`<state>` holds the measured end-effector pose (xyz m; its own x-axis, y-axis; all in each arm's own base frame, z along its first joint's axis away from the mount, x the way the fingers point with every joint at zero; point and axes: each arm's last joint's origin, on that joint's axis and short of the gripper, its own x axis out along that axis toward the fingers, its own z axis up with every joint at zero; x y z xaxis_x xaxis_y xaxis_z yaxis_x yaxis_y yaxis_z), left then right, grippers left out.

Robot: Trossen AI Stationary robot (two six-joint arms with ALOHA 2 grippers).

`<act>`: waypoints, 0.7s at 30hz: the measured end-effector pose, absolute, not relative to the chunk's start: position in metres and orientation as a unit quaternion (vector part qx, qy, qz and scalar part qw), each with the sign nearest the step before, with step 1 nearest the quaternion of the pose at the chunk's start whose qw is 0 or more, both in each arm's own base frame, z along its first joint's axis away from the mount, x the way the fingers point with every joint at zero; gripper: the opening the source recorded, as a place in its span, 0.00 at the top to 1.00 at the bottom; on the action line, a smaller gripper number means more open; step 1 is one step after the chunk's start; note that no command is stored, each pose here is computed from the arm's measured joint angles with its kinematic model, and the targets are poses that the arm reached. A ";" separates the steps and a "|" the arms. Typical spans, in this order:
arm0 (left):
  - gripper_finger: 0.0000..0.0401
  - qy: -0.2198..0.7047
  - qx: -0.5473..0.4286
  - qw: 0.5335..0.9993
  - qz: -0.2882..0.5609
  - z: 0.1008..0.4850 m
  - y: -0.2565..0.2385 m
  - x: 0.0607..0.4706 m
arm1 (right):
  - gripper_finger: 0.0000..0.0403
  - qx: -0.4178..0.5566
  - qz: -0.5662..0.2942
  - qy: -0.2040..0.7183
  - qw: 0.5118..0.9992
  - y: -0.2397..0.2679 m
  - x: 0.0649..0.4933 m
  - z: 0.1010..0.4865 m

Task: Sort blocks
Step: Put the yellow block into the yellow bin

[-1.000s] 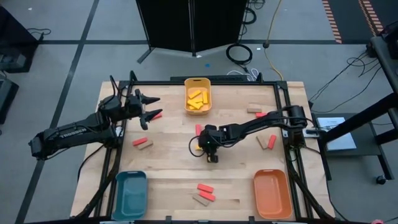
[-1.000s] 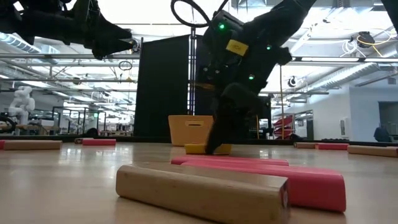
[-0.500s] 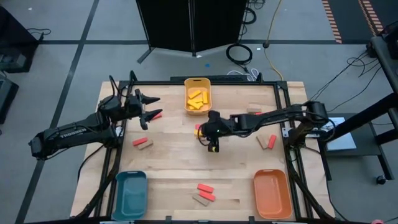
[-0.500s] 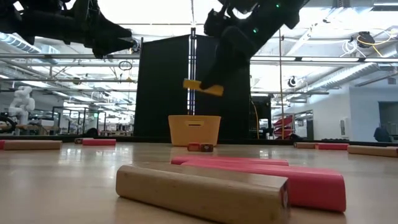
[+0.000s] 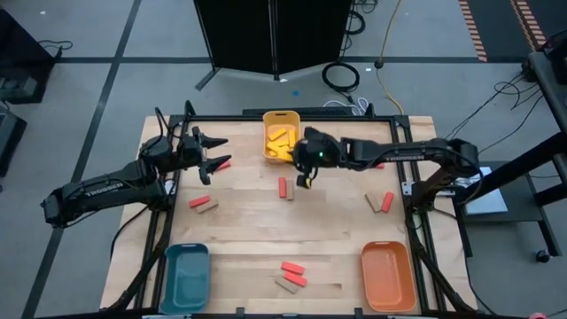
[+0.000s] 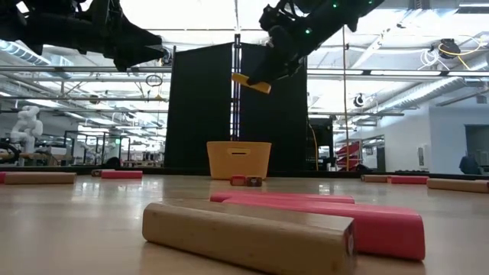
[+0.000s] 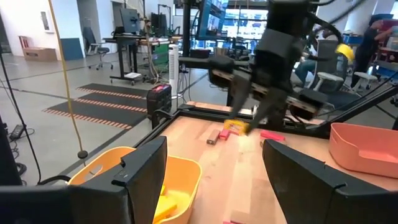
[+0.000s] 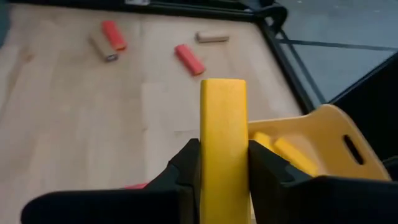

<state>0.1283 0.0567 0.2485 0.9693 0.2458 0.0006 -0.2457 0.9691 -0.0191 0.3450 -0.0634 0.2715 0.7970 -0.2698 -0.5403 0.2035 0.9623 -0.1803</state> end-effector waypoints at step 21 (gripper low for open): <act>0.35 0.011 -0.015 0.992 0.123 0.246 0.057 0.128 | 0.84 0.041 -0.156 0.250 0.955 -0.150 0.348 0.290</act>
<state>0.1285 0.0567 0.2458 0.9694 0.2440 -0.0264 -0.2446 0.9693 -0.0265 0.3481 -0.1497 0.2895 0.8261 -0.2775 -0.4905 0.3182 0.9480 -0.0005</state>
